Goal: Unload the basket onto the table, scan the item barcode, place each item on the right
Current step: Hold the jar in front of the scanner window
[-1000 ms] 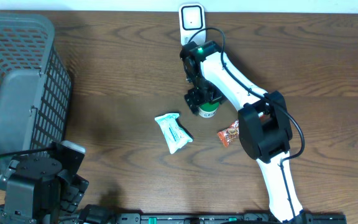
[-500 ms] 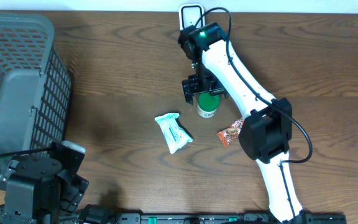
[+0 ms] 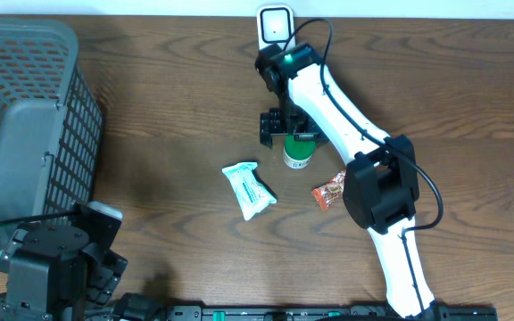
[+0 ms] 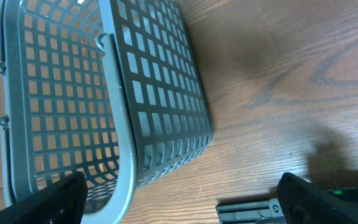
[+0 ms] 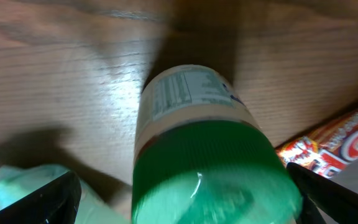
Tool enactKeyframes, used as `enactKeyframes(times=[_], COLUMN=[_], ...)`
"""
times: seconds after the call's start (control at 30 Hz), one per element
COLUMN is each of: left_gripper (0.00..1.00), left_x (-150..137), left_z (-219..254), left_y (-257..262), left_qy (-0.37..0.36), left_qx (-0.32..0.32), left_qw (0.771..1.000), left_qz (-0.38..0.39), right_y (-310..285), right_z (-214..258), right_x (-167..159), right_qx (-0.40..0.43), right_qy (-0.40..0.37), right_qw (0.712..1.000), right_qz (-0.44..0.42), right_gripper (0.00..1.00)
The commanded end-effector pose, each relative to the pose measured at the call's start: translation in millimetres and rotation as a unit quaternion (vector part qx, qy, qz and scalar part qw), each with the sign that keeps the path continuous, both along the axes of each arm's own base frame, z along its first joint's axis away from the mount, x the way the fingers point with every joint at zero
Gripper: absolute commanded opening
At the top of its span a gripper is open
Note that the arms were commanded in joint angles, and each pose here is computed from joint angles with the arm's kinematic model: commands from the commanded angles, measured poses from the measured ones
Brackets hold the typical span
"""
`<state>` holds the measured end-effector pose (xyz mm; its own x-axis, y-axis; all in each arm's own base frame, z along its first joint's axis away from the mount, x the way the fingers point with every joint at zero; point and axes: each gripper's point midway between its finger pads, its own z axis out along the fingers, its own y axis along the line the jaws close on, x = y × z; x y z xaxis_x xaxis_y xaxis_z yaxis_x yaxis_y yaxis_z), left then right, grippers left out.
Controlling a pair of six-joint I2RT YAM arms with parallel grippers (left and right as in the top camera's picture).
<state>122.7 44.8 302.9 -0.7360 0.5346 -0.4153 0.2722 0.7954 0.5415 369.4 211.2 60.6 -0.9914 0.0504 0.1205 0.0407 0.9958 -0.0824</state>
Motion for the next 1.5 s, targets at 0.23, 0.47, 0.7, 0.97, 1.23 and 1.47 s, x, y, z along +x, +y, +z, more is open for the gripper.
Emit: enactKeyframes(times=[0.23, 0.47, 0.7, 0.97, 1.23, 1.47], left_gripper=[0.98, 0.98, 0.98, 0.98, 0.98, 0.98], left_x=[-0.2, -0.3, -0.2, -0.2, -0.3, -0.2], left_z=[1.7, 1.7, 1.7, 1.7, 1.7, 1.7], left_y=[0.3, 0.4, 0.3, 0.3, 0.4, 0.3], left_qy=[-0.004, -0.004, -0.004, -0.004, -0.004, -0.004], left_qx=[-0.004, -0.004, -0.004, -0.004, -0.004, -0.004], left_qw=[1.000, 1.000, 1.000, 1.000, 1.000, 1.000], left_qz=[0.005, 0.005, 0.005, 0.005, 0.005, 0.005], right_y=[-11.6, -7.8, -6.7, 4.2, 10.9, 13.0], right_z=[-36.3, -69.0, -73.0, -67.8, -31.9, -28.8], right_x=[-7.6, -13.5, -14.1, 8.5, 51.4, 58.1], right_qx=[-0.010, 0.008, 0.012, 0.051, 0.042, 0.042], right_qy=[0.018, 0.021, 0.021, -0.014, -0.091, -0.105], right_qw=[0.999, 0.999, 0.999, 0.995, 0.980, 0.978], right_qz=[-0.032, -0.035, -0.035, 0.090, 0.172, 0.176], right_gripper=[0.99, 0.89, 0.64, 0.64, 0.68, 0.90])
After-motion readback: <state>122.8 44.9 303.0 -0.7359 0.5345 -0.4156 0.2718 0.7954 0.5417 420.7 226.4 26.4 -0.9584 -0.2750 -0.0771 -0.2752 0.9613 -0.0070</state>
